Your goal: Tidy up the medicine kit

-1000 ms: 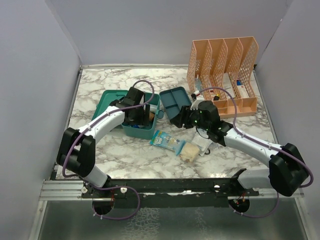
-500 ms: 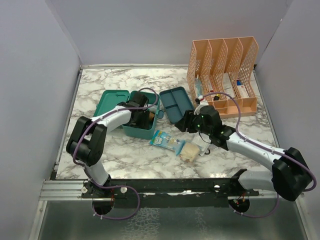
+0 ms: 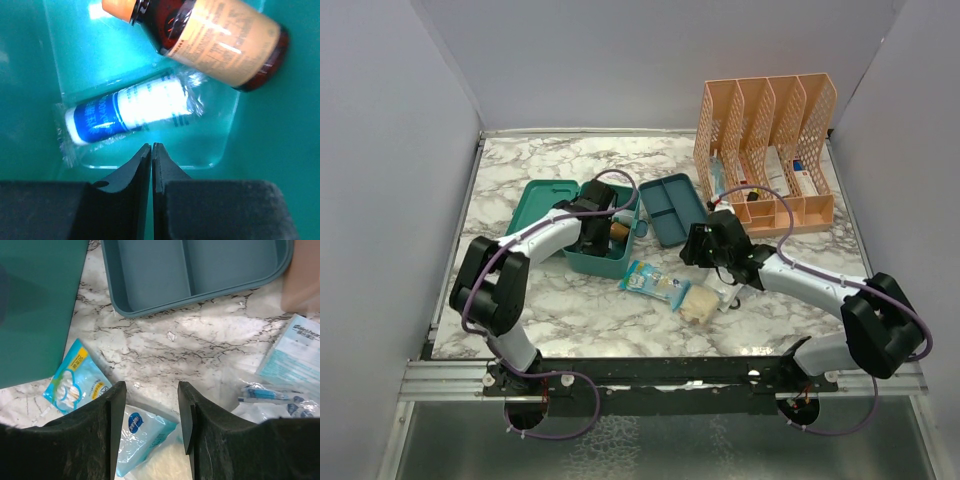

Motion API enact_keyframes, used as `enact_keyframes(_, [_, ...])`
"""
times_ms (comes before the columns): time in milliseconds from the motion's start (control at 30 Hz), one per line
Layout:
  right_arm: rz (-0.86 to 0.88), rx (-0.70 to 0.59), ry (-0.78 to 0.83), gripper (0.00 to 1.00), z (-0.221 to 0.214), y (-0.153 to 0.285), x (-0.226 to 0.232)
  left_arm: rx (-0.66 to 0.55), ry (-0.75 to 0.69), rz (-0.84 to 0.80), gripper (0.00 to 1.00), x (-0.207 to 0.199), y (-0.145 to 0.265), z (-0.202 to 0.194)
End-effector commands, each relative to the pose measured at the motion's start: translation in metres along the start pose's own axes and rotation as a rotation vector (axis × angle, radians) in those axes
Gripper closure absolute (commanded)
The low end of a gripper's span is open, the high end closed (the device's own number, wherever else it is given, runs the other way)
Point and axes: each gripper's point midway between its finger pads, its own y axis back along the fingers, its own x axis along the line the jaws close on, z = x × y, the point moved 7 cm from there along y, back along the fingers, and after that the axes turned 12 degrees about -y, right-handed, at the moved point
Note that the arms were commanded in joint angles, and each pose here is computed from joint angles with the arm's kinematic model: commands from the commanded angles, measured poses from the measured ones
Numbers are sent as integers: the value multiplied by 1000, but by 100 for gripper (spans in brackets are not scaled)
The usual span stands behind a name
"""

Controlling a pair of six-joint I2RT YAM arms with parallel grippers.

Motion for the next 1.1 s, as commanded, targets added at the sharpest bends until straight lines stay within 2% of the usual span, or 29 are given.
enact_keyframes(0, [-54,-57,16,54,14,1,0,-159,-39,4,93,1,46,27])
enact_keyframes(167, [-66,-60,6,54,19,2,3,-220,-47,61,100,8,66,40])
enact_keyframes(400, [-72,-58,39,55,25,0,8,-262,-21,102,100,12,74,52])
enact_keyframes(433, [-70,-55,45,54,25,-1,8,-254,-12,90,97,10,72,51])
enact_keyframes(533, [-78,-46,63,55,24,-3,7,-207,41,20,62,1,63,40])
enact_keyframes(567, [-81,-43,69,55,24,-4,7,-192,62,0,54,-2,59,36])
enact_keyframes(633, [-88,-36,79,55,22,-7,5,-170,79,-29,43,-6,52,30])
enact_keyframes(700, [-94,-29,88,55,22,-9,4,-143,77,-27,38,-7,44,28])
enact_keyframes(900, [-121,-16,116,55,20,-17,1,-72,48,-68,36,-13,23,27])
enact_keyframes(1067, [-136,-20,124,55,20,-19,-3,-11,29,-82,31,-16,6,20])
